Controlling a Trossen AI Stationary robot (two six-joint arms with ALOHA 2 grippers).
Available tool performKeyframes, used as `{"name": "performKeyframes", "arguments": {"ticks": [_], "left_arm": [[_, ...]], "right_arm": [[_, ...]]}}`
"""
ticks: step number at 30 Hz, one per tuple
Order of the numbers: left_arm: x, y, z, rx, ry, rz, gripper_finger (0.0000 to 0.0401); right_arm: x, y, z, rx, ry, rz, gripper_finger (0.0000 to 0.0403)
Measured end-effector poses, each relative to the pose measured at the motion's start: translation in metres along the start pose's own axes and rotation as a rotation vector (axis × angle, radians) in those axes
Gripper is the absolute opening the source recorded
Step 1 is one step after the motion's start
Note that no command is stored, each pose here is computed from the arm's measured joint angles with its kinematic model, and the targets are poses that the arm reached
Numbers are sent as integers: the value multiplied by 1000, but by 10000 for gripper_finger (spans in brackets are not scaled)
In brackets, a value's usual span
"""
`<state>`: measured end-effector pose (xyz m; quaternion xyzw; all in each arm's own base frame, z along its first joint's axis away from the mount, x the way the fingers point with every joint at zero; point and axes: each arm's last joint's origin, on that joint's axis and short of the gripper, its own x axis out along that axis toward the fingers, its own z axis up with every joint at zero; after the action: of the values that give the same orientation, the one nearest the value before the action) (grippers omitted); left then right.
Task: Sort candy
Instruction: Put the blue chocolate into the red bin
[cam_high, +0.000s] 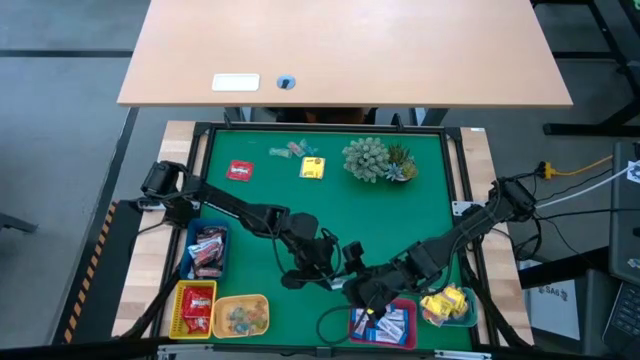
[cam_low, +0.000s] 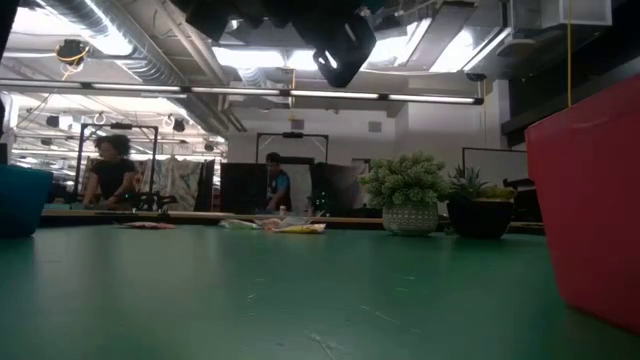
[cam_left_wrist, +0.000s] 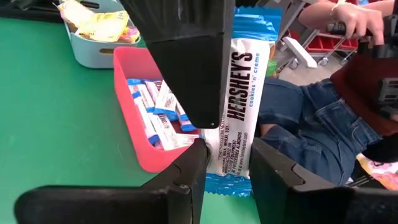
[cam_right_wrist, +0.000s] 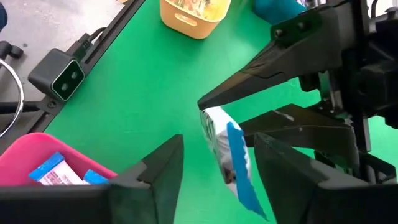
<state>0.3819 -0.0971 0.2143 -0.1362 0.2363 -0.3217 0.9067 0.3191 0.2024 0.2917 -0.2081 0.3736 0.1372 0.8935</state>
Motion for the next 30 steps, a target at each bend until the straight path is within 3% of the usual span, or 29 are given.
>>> {"name": "performKeyframes", "arguments": {"ticks": [15, 23, 30], "left_arm": [[0, 0, 0, 0, -1, 4, 90], [0, 1, 0, 0, -8, 39, 105], [4, -3, -3, -3, -27, 216, 150]], "right_arm": [[0, 0, 0, -2, 2, 1, 56], [0, 0, -1, -5, 10, 8, 37], [0, 2, -4, -5, 41, 72, 36]]}}
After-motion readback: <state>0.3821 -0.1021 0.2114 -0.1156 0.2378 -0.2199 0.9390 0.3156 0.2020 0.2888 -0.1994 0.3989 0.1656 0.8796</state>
